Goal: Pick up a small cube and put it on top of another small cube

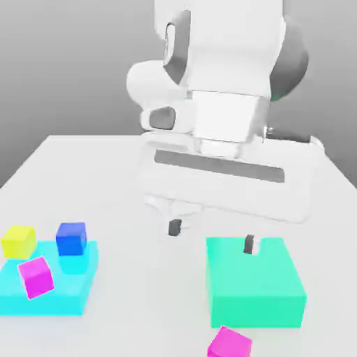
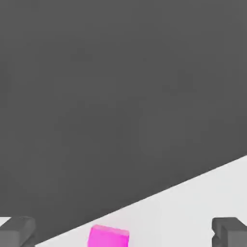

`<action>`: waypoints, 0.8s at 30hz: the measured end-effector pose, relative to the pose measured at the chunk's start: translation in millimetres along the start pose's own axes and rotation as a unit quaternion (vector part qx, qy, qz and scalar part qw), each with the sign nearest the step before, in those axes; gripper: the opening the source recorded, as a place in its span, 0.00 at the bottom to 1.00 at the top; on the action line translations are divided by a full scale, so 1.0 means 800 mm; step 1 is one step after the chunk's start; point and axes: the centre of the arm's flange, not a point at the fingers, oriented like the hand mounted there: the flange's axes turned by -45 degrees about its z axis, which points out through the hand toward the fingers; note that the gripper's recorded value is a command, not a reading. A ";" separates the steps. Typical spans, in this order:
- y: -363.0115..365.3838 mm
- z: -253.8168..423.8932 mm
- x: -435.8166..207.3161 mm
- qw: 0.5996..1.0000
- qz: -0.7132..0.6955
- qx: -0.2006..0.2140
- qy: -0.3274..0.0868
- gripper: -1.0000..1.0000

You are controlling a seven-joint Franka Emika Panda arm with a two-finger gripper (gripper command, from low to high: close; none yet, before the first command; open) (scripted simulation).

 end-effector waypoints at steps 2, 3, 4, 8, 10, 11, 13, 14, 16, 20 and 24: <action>-0.005 0.042 -0.013 1.000 0.016 -0.004 -0.025 0.50; -0.008 0.062 -0.020 0.999 0.025 -0.005 -0.038 0.50; -0.010 0.082 -0.028 0.998 0.033 -0.007 -0.051 0.50; -0.018 0.157 -0.062 0.993 0.063 -0.010 -0.096 0.50; -0.019 0.191 -0.071 0.993 0.066 -0.010 -0.101 0.50; -0.019 0.209 -0.075 0.993 0.067 -0.010 -0.102 0.50; -0.019 0.225 -0.079 0.992 0.067 -0.010 -0.102 0.00; -0.019 0.225 -0.079 0.992 0.067 -0.010 -0.102 0.00; -0.019 0.225 -0.079 0.993 0.067 -0.010 -0.101 0.00; -0.019 0.218 -0.077 0.992 0.067 -0.010 -0.102 0.00; -0.003 0.160 -0.058 0.992 0.073 -0.014 -0.101 0.00</action>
